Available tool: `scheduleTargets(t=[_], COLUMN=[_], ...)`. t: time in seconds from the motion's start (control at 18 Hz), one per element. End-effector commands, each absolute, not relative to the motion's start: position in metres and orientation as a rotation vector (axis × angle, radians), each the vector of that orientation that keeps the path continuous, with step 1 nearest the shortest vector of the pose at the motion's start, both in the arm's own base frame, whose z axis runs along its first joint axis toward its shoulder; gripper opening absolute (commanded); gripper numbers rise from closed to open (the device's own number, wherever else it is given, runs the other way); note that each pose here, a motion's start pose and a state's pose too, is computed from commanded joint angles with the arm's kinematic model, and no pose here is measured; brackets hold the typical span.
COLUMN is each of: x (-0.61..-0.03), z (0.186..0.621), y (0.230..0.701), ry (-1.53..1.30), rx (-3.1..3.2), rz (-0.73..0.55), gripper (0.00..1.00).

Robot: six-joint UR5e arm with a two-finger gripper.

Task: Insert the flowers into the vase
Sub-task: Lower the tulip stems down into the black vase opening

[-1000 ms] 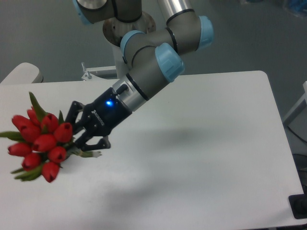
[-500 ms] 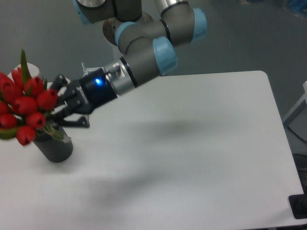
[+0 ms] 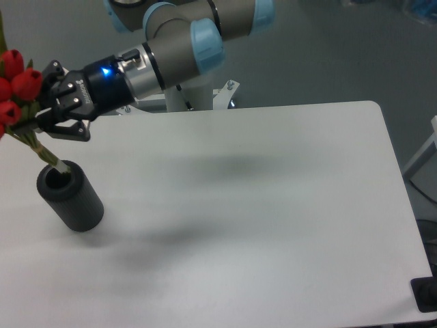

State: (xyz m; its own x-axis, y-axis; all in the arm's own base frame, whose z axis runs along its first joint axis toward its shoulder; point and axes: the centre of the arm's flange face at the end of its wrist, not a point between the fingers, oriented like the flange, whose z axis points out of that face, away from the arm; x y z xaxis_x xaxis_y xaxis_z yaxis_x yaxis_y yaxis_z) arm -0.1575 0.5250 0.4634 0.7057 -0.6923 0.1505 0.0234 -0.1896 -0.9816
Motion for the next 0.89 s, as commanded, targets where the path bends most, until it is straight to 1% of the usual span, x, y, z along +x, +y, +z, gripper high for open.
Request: scheduleTargets(t=[0.33, 0.56, 0.89], x=[-0.154, -0.151, -0.150], z=[0.441, 0.415, 0.388], y=[0.535, 0.532, 0.526], ry=[0.594, 0.622, 0.628], rx=[-1.638, -1.627, -1.627], rz=[-0.698, -0.682, -0.681], gripper=[0.25, 0.25, 0.25])
